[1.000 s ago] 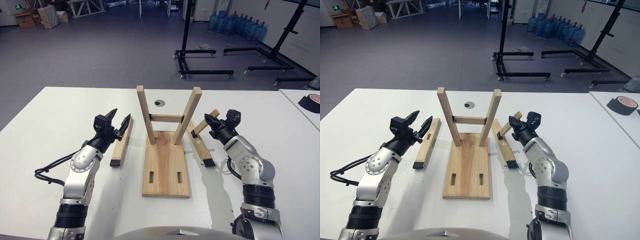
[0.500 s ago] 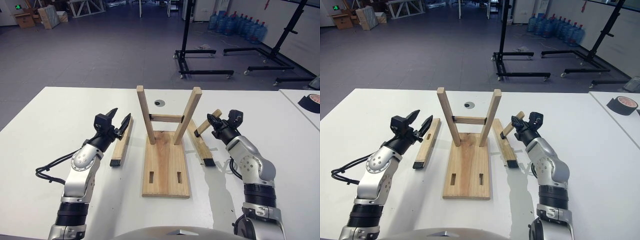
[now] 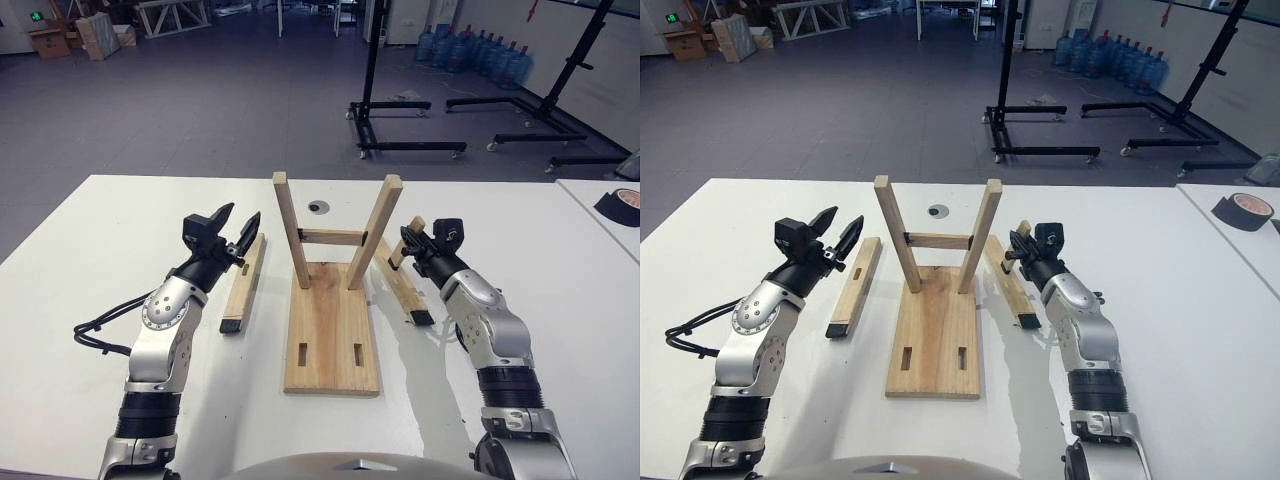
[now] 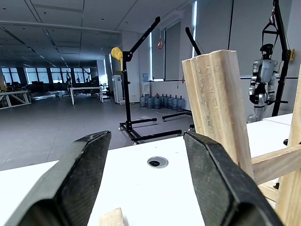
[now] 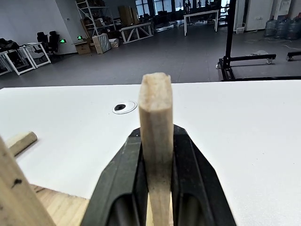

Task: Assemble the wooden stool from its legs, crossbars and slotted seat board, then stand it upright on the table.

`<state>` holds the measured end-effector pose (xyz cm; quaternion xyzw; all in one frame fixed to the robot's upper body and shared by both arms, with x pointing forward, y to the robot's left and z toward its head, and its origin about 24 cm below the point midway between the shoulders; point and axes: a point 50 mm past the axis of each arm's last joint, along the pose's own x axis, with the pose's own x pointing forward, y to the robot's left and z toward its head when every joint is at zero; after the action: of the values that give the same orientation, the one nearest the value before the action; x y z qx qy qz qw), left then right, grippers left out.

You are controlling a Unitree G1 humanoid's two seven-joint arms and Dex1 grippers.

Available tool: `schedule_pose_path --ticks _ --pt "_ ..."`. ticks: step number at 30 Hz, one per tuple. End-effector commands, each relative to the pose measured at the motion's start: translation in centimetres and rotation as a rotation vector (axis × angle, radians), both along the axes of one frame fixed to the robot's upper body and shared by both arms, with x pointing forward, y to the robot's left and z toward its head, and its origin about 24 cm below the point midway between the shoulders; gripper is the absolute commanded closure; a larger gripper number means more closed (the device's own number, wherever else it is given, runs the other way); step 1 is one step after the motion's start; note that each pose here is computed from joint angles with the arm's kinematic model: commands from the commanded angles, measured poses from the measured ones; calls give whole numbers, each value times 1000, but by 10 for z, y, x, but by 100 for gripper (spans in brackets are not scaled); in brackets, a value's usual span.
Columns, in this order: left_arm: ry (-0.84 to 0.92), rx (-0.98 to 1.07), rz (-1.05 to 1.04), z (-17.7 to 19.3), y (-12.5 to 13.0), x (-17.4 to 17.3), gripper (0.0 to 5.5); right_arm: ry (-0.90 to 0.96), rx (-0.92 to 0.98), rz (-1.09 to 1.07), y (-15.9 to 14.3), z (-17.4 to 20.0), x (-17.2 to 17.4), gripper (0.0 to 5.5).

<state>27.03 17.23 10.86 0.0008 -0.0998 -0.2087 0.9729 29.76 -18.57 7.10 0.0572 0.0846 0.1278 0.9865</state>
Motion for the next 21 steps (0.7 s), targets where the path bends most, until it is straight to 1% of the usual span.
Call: schedule_pose_path --ticks 1,5,9,15,17,21 --pt "17 12 5 -2 1 0 268 214 -93 54 -4 -39 -16 510" --pt "17 14 22 -3 3 -2 268 248 -154 101 -10 -35 -14 510" --pt "24 15 24 -6 3 -9 268 257 -169 118 -20 -25 -17 510" --pt "38 13 57 -11 5 -18 268 292 -184 165 -36 3 -25 510" --pt "43 13 58 -12 3 -19 268 296 -174 165 -37 8 -24 510" --pt "47 16 52 -13 2 -19 268 316 -145 159 -31 5 -24 510"
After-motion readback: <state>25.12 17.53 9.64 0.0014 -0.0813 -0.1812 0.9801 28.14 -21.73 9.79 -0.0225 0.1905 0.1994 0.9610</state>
